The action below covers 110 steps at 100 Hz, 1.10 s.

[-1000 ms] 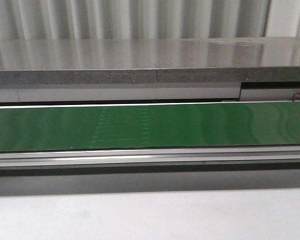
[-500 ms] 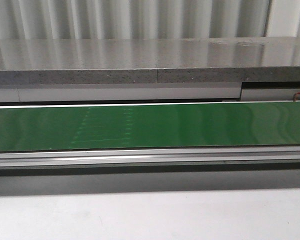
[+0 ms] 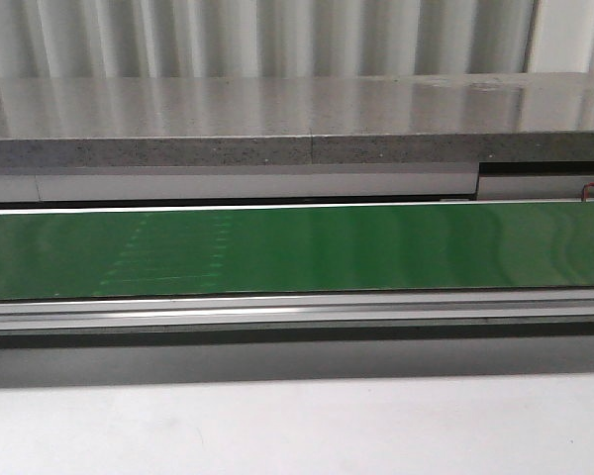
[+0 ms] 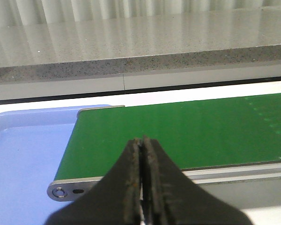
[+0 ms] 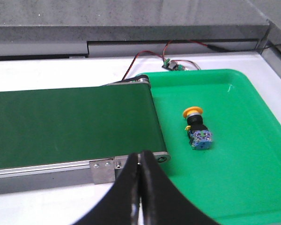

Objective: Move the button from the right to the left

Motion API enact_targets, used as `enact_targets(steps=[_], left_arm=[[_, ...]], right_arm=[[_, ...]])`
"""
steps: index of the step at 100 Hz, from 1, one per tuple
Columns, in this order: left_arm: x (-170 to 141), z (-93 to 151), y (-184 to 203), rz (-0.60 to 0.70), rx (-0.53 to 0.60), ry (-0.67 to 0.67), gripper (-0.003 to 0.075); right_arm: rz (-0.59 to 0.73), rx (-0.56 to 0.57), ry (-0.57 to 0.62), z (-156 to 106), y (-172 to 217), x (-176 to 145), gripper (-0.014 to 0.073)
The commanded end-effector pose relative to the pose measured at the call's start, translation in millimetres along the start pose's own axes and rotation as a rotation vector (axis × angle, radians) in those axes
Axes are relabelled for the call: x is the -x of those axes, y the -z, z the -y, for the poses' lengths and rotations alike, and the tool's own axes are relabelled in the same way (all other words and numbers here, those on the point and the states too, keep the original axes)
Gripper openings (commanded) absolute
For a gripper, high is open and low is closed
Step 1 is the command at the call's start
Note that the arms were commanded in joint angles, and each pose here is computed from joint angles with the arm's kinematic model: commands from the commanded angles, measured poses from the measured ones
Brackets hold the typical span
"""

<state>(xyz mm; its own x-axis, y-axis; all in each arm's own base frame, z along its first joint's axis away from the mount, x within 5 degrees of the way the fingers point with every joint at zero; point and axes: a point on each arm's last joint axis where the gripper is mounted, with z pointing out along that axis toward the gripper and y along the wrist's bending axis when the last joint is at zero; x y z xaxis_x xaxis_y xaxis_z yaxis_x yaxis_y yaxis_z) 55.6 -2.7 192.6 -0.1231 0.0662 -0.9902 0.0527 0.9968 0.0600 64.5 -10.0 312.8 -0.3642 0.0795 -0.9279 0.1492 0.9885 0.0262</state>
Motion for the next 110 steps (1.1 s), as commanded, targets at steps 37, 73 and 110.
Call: enact_targets(steps=[37, 73, 110], left_arm=[[-4, 0, 0, 0.070, 0.007, 0.012, -0.0020], [-4, 0, 0, 0.070, 0.007, 0.012, -0.0020], [-4, 0, 0, 0.070, 0.007, 0.012, -0.0020]], right_arm=[[-0.255, -0.012, -0.010, -5, -53, 52, 0.0066], [-0.464, -0.030, -0.005, -7, -103, 64, 0.0542], [-0.563, -0.230, -0.117, 48, -160, 74, 0.0542]])
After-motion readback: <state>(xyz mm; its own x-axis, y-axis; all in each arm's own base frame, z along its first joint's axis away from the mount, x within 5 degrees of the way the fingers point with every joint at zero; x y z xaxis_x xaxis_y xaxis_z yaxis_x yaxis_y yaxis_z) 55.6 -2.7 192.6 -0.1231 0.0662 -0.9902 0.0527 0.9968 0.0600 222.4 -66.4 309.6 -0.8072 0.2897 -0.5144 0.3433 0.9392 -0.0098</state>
